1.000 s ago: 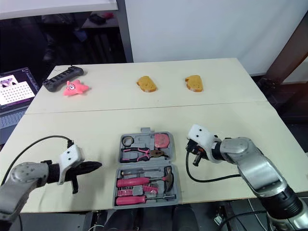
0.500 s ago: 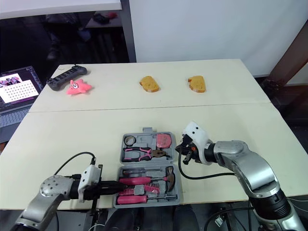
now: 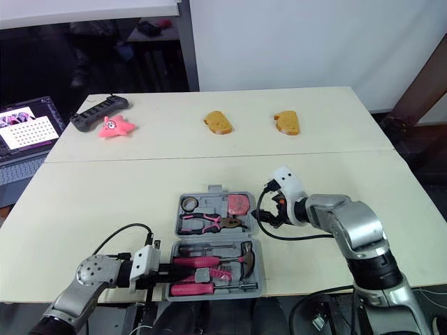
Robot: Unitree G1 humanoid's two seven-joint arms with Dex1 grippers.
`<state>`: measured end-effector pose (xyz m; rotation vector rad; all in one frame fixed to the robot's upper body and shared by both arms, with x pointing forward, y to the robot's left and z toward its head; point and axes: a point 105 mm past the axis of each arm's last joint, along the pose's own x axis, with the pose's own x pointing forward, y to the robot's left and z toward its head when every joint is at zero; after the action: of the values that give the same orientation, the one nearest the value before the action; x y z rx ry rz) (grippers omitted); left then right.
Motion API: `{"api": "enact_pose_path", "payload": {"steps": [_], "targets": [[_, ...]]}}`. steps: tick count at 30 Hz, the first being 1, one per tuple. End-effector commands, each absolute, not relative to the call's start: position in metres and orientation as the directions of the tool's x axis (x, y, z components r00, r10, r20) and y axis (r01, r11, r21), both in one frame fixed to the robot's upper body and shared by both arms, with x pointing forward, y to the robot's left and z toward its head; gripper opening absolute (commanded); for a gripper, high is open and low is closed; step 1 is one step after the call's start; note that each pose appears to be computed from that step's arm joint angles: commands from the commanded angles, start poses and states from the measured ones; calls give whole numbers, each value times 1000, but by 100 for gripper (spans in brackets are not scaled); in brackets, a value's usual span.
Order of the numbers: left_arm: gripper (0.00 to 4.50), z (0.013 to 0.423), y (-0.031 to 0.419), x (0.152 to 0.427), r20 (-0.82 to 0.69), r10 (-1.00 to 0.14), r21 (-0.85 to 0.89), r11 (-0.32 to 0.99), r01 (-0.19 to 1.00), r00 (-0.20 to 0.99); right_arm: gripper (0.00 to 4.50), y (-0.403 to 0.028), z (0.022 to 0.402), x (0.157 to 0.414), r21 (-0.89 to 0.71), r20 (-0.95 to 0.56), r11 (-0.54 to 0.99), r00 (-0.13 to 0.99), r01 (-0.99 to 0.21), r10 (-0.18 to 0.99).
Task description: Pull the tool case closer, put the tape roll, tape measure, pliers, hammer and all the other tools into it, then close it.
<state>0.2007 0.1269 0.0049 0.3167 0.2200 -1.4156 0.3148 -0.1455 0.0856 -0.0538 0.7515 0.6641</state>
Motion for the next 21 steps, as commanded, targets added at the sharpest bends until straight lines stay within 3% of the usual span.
{"api": "enact_pose_path", "payload": {"steps": [1, 6, 21], "targets": [[0, -15, 135, 190, -429, -896, 31, 108, 994, 111, 443, -147, 84, 330, 240, -644, 815, 542, -527, 540], [0, -5, 133, 192, -443, -891, 63, 79, 995, 99, 443, -134, 85, 347, 450, -596, 769, 489, -454, 637], [0, 24, 131, 201, -467, -880, 93, 48, 994, 87, 443, -84, 82, 353, 707, -422, 571, 399, -417, 814]]}}
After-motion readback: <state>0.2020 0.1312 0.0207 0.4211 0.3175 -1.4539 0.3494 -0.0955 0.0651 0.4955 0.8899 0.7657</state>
